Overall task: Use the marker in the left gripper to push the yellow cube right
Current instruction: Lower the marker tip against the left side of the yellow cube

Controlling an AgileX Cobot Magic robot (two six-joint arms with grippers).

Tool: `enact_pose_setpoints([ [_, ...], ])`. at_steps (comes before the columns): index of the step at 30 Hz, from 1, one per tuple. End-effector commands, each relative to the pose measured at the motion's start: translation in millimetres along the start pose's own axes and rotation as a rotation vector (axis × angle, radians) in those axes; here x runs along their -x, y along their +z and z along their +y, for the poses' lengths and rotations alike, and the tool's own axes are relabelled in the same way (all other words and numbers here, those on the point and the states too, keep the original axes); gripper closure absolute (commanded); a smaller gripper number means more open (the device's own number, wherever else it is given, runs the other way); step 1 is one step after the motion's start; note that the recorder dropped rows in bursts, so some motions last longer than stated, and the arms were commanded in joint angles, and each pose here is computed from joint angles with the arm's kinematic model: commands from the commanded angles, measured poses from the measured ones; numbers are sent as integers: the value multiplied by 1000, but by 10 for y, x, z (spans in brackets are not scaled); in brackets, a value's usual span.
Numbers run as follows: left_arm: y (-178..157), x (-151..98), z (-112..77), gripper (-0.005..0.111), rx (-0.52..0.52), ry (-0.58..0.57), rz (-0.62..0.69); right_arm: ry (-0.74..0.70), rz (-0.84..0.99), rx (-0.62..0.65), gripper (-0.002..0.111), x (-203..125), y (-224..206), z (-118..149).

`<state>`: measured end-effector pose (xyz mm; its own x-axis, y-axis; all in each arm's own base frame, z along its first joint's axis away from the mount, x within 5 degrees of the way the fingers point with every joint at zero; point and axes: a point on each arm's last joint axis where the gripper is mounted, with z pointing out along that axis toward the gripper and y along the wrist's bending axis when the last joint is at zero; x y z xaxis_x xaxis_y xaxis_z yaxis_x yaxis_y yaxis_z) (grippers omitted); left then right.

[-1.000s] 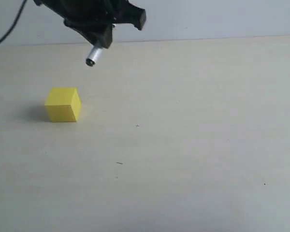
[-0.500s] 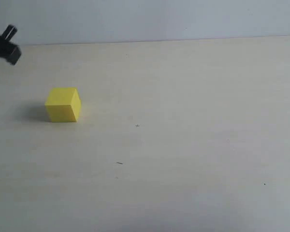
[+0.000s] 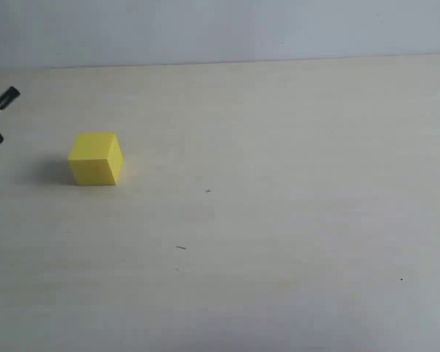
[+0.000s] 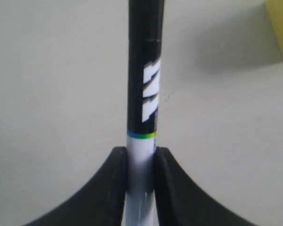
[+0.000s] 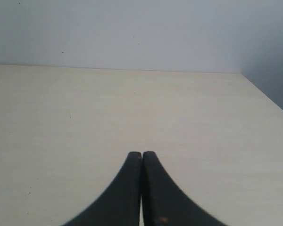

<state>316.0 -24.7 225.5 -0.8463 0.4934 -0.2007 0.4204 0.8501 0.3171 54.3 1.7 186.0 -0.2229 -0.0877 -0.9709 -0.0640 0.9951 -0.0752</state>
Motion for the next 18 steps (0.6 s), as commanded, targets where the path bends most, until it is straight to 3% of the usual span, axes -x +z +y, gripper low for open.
enact_pose_setpoints([
  [1, 304, 91, 54, 107, -49, 320, 114, 1, -19, -6, 108, 3, 0, -3],
  [2, 350, 97, 70, 107, -61, 352, 140, 1, -19, -6, 108, 3, 0, -3],
  [6, 676, 141, 73, 107, -123, 751, 182, 1, -19, -6, 108, 3, 0, -3],
  [7, 735, 138, 61, 107, -134, 804, 191, 1, -19, -6, 108, 3, 0, -3],
  [13, 999, 355, 38, 107, -24, 836, -7, 1, -12, -6, 108, -3, 1, -3],
  [15, 1006, 349, 62, 107, -7, 917, 3, 1, -12, -6, 108, -3, 1, -3],
  [18, 1031, 350, 96, 107, 10, 942, -5, 1, -12, -6, 108, -3, 1, -3],
])
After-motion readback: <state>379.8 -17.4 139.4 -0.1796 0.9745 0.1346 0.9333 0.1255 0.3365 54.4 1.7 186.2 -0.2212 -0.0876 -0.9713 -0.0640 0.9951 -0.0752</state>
